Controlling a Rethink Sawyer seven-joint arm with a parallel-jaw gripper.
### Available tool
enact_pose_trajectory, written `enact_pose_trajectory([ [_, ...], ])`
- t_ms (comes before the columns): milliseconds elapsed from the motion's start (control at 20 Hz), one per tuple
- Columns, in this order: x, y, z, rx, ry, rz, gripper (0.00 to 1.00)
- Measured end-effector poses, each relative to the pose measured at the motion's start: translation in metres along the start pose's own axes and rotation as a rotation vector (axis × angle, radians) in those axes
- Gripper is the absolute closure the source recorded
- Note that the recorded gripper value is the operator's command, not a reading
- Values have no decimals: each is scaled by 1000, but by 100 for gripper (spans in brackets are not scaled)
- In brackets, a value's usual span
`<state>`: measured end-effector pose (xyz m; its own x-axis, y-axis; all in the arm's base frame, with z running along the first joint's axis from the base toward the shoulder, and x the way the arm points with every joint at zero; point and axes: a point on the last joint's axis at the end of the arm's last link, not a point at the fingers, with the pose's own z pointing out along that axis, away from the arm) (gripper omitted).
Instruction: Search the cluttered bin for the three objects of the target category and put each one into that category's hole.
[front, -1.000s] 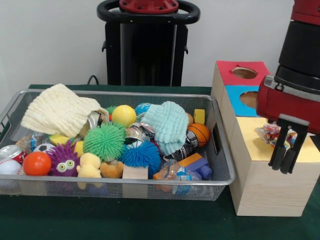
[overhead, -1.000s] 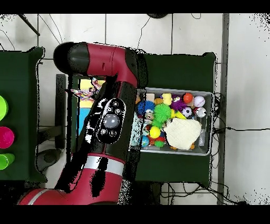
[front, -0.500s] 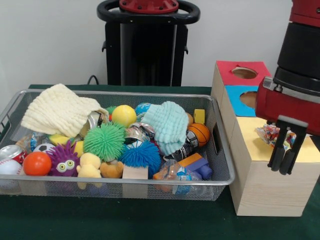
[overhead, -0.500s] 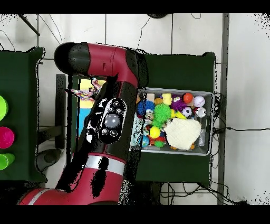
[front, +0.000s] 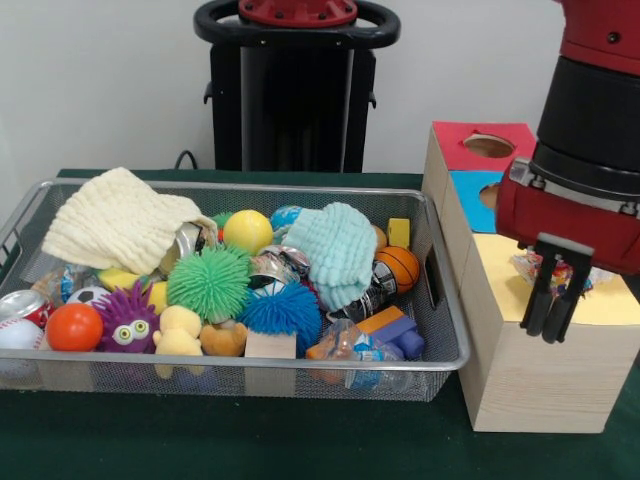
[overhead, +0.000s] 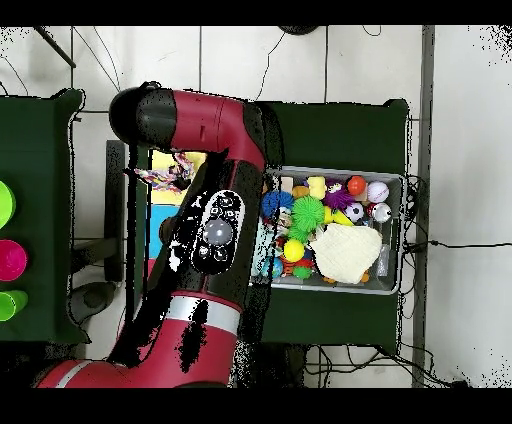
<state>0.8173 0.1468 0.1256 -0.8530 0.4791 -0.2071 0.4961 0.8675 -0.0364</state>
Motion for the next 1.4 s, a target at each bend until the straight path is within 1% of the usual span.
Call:
enact_pose_trajectory([
  [350,18,-16,3,12,54,25,100],
  [700,31,-22,2,13,87,36,100],
  [1250,50,-9,1,1,111,19,100],
  [1400,61,-1,0,2,115,3,100],
])
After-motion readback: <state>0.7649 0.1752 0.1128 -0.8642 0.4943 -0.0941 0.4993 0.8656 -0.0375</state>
